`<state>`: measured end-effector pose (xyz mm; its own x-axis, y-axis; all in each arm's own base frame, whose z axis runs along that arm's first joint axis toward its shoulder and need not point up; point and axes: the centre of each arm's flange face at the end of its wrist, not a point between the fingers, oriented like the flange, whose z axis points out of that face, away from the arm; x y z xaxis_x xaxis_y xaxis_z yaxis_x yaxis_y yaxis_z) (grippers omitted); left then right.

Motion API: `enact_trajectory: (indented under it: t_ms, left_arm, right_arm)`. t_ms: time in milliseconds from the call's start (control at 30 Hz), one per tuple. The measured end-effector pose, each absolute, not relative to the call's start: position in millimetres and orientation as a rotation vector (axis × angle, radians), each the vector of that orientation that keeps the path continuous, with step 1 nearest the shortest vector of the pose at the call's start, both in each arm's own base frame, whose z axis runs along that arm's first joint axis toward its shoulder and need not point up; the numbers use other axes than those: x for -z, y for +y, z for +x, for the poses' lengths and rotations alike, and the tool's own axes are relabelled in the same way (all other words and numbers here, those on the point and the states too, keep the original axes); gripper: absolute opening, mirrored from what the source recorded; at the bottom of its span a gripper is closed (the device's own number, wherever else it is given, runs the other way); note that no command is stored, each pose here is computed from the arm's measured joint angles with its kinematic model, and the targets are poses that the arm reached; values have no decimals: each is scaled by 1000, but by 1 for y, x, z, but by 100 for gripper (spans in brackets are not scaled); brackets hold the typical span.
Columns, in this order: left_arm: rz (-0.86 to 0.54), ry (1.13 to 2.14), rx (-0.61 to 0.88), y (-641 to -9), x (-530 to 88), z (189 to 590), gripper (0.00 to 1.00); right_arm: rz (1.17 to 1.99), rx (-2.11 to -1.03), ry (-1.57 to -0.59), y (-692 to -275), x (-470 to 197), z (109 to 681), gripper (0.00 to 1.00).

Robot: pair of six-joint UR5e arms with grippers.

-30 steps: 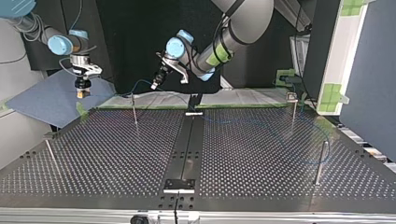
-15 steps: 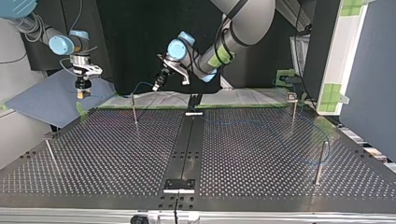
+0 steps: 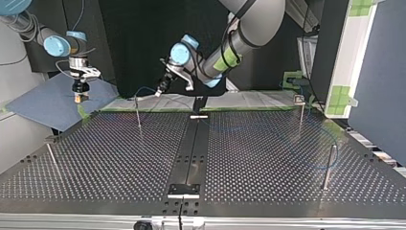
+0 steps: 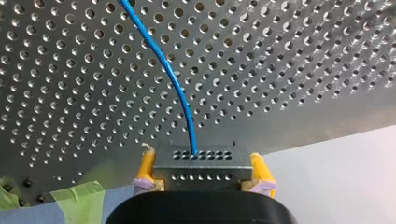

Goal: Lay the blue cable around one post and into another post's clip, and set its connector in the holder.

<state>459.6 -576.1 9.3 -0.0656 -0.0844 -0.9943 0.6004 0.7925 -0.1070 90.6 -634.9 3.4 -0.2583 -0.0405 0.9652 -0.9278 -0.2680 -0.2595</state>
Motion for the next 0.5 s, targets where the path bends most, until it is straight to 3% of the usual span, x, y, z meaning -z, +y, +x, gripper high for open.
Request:
enact_trajectory:
  t_ms: [500]
  left_arm:
    - [387, 1550, 648, -579, -17, 464, 1]
  right_arm:
    - [1260, -1628, -1275, -636, -4, 90, 0]
